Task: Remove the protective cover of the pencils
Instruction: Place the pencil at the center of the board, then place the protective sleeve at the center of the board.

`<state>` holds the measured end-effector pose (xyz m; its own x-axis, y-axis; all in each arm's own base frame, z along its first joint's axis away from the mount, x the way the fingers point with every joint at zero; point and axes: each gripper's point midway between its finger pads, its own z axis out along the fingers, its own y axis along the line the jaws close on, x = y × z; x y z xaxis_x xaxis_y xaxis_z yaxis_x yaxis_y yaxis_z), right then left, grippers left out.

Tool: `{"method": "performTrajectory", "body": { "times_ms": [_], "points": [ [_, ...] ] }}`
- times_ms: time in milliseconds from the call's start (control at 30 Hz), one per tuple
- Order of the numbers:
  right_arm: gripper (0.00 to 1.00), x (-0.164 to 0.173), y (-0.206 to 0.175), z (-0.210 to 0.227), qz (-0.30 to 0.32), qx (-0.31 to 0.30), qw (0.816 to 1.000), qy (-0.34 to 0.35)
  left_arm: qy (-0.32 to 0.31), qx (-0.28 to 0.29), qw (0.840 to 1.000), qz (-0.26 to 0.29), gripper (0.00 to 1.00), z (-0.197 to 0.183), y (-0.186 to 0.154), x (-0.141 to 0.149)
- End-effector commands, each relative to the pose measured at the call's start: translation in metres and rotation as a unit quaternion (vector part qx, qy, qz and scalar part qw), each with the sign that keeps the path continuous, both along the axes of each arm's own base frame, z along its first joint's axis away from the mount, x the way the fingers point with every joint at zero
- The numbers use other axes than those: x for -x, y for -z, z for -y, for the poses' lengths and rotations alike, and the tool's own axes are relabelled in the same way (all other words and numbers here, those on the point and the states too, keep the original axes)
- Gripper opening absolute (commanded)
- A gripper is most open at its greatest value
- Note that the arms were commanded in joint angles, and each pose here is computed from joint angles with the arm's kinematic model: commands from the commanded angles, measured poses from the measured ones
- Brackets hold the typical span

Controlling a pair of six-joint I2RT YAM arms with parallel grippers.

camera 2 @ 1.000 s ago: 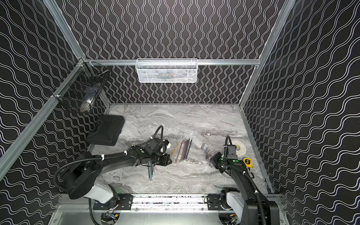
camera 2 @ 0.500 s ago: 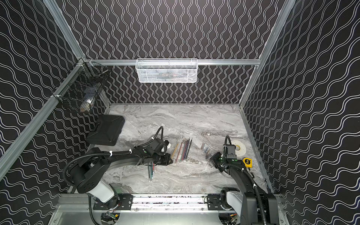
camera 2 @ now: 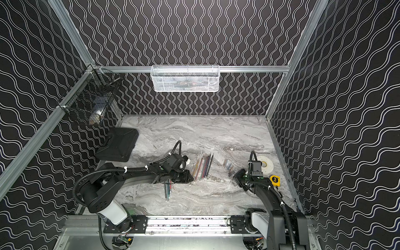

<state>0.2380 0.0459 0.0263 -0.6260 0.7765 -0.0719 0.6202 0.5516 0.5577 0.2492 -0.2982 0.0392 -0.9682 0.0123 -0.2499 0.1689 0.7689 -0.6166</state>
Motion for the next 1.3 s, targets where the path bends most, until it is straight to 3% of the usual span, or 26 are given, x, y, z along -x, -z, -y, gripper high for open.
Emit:
{"method": "performTrajectory", "body": {
  "times_ms": [0,633,800,1267],
  "points": [
    [0.19,-0.003,-0.001,-0.001,0.006,-0.004,1.000,-0.001,-0.002,0.017,1.000,0.003,0.23,0.006,-0.005,-0.004],
    [0.22,-0.003,-0.004,-0.004,0.013,-0.013,1.000,-0.009,-0.003,0.046,0.999,0.012,0.23,0.010,-0.026,-0.003],
    [0.22,-0.003,-0.002,-0.003,0.010,-0.012,1.000,-0.010,-0.005,0.053,0.998,0.025,0.23,0.005,-0.044,0.001],
    [0.27,-0.011,0.003,-0.004,0.013,-0.016,1.000,-0.016,-0.038,0.025,0.995,0.084,0.23,-0.064,-0.104,0.038]
  ]
}}
